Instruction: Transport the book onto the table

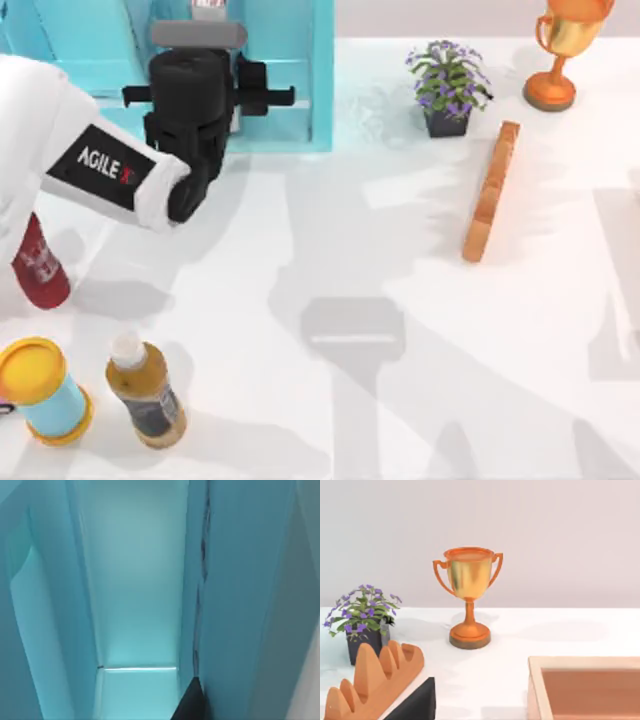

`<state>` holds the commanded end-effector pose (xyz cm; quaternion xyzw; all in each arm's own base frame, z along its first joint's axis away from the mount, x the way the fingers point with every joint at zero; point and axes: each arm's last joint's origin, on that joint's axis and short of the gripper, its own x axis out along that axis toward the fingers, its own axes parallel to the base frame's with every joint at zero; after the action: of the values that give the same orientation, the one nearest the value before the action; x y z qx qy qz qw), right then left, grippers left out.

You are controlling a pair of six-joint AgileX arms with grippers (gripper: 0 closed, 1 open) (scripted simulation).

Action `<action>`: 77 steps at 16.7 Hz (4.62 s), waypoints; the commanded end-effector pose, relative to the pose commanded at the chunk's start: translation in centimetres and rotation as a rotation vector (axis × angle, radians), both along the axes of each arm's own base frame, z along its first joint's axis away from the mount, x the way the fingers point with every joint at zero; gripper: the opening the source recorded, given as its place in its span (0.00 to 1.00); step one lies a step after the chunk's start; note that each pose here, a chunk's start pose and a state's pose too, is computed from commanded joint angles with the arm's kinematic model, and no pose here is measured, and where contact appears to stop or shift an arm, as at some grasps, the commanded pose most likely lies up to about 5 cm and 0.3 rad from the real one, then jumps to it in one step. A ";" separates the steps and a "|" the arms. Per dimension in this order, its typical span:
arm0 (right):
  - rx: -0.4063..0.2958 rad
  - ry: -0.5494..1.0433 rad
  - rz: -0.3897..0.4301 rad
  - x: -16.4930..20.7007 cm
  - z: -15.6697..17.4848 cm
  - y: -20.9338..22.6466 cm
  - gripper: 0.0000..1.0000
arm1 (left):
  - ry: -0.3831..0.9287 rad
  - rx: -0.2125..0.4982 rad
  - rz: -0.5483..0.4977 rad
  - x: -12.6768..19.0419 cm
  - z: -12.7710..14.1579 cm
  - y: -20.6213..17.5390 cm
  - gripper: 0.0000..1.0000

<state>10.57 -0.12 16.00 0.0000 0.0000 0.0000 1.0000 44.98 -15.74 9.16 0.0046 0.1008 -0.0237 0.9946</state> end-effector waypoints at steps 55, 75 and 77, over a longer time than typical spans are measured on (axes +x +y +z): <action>0.000 0.000 0.000 0.0 0.0 0.0 1.00 | 0.389 -0.608 0.330 -32.4 6.2 -10.9 0.00; 0.000 0.000 0.000 0.0 0.0 0.0 1.00 | 0.076 -1.533 0.407 -40.5 4.2 -19.0 0.00; 0.000 0.000 0.000 0.0 0.0 0.0 1.00 | 0.076 -1.533 0.407 -40.5 4.2 -19.0 0.00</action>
<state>10.57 -0.12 16.00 0.0000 0.0000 0.0000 1.0000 4.47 -34.70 13.33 -0.7007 0.0890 0.0957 0.7014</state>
